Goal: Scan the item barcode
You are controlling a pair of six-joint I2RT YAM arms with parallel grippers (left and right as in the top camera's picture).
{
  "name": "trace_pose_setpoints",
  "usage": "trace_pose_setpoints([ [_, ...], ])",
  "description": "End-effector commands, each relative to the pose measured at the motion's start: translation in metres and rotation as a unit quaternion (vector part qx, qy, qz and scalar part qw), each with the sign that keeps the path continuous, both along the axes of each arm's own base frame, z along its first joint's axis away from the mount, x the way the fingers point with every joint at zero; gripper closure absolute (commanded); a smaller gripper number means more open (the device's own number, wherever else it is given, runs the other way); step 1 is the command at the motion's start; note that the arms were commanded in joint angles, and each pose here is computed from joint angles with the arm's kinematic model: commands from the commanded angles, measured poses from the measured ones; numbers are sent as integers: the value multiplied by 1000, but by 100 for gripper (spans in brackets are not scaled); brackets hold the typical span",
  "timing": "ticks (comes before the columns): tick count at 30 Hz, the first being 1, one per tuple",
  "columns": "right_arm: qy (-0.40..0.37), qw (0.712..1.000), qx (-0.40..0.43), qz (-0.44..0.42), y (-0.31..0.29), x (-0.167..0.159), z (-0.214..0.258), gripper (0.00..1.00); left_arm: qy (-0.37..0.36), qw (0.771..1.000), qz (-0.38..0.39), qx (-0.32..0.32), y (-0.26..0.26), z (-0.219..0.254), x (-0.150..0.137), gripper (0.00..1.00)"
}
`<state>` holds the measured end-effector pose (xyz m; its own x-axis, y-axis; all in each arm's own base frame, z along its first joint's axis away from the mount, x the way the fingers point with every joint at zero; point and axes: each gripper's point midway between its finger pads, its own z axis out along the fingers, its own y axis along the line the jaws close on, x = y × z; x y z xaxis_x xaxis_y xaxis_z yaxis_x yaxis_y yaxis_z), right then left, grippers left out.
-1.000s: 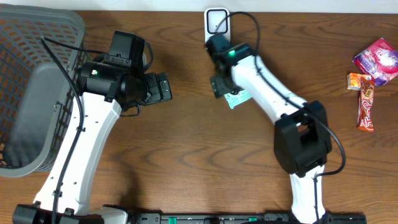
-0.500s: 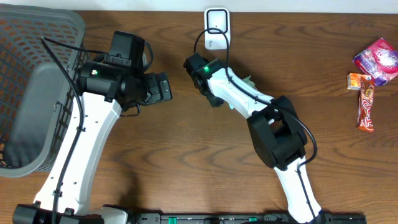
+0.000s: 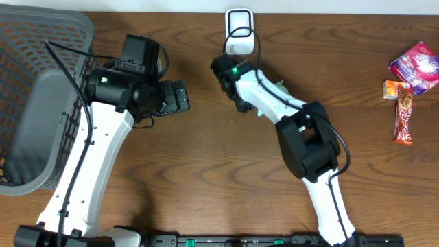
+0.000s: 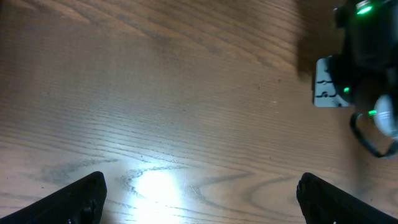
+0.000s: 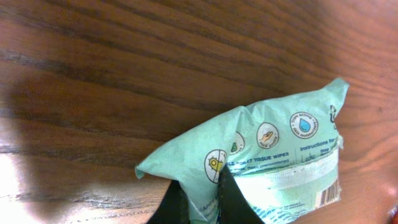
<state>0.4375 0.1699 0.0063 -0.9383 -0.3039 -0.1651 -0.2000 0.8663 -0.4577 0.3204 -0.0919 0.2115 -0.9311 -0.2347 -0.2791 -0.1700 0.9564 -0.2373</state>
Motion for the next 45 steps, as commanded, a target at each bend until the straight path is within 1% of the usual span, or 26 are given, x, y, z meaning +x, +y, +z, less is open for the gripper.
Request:
trace_pose_setpoints([
  [1, 89, 988, 121, -37, 12, -16, -33, 99, -2, 1000, 1, 5, 2, 1, 1, 2],
  [2, 96, 985, 138, -37, 14, -16, -30, 99, -2, 1000, 1, 5, 2, 1, 1, 2],
  [4, 113, 971, 205, -40, 23, -11, -12, 99, -2, 1000, 1, 5, 2, 1, 1, 2],
  [7, 133, 936, 324, -30, 41, -6, 24, 99, -2, 1000, 1, 5, 2, 1, 1, 2],
  [10, 145, 885, 443, -6, 58, -2, 64, 99, -2, 1000, 1, 5, 2, 1, 1, 2],
  [13, 149, 831, 536, 18, 62, 0, 102, 99, -2, 1000, 1, 5, 2, 1, 1, 2],
  [14, 150, 819, 553, 22, 61, 0, 108, 99, -2, 1000, 1, 5, 2, 1, 1, 2],
  [15, 152, 799, 581, 29, 60, 1, 119, 99, -2, 1000, 1, 5, 2, 1, 1, 2],
  [16, 153, 789, 594, 32, 60, 1, 123, 99, -2, 1000, 1, 5, 2, 1, 1, 2],
  [19, 158, 719, 674, 59, 60, 1, 154, 99, -2, 1000, 1, 5, 2, 1, 1, 2],
  [22, 156, 666, 726, 77, 57, 2, 178, 99, -2, 1000, 1, 5, 2, 1, 1, 2],
  [23, 154, 657, 734, 76, 53, 3, 182, 99, -2, 1000, 1, 5, 2, 1, 1, 2],
  [25, 151, 660, 733, 68, 47, 6, 179, 99, -2, 1000, 1, 5, 2, 1, 1, 2],
  [29, 169, 659, 732, 37, 40, 0, 158, 99, -2, 1000, 1, 5, 2, 1, 1, 2],
  [32, 187, 667, 721, 7, 36, -10, 125, 99, -2, 1000, 1, 5, 2, 1, 1, 2],
  [34, 195, 700, 687, -35, 26, -14, 95, 99, -2, 1000, 1, 5, 2, 1, 1, 2],
  [35, 196, 724, 659, -57, 17, -16, 79, 99, -2, 1000, 1, 5, 2, 1, 1, 2],
  [36, 195, 754, 622, -80, 6, -17, 62, 99, -2, 1000, 1, 5, 2, 1, 1, 2],
  [37, 189, 795, 565, -118, -14, -18, 42, 98, -2, 1000, 1, 5, 2, 1, 1, 2],
  [38, 181, 824, 516, -147, -33, -17, 33, 90, -2, 1000, 1, 5, 2, 1, 1, 2],
  [39, 177, 835, 498, -152, -41, -17, 31, 84, -2, 1000, 1, 5, 2, 1, 1, 2],
  [40, 170, 853, 466, -161, -54, -17, 32, 75, -2, 1000, 1, 5, 2, 1, 1, 2],
  [41, 164, 866, 442, -166, -64, -16, 35, 69, -2, 1000, 1, 5, 2, 1, 1, 2],
  [42, 158, 876, 423, -170, -72, -15, 38, 67, -2, 1000, 1, 5, 2, 1, 1, 2],
  [45, 138, 909, 351, -180, -99, -13, 53, 67, -2, 1000, 1, 5, 2, 1, 1, 2],
])
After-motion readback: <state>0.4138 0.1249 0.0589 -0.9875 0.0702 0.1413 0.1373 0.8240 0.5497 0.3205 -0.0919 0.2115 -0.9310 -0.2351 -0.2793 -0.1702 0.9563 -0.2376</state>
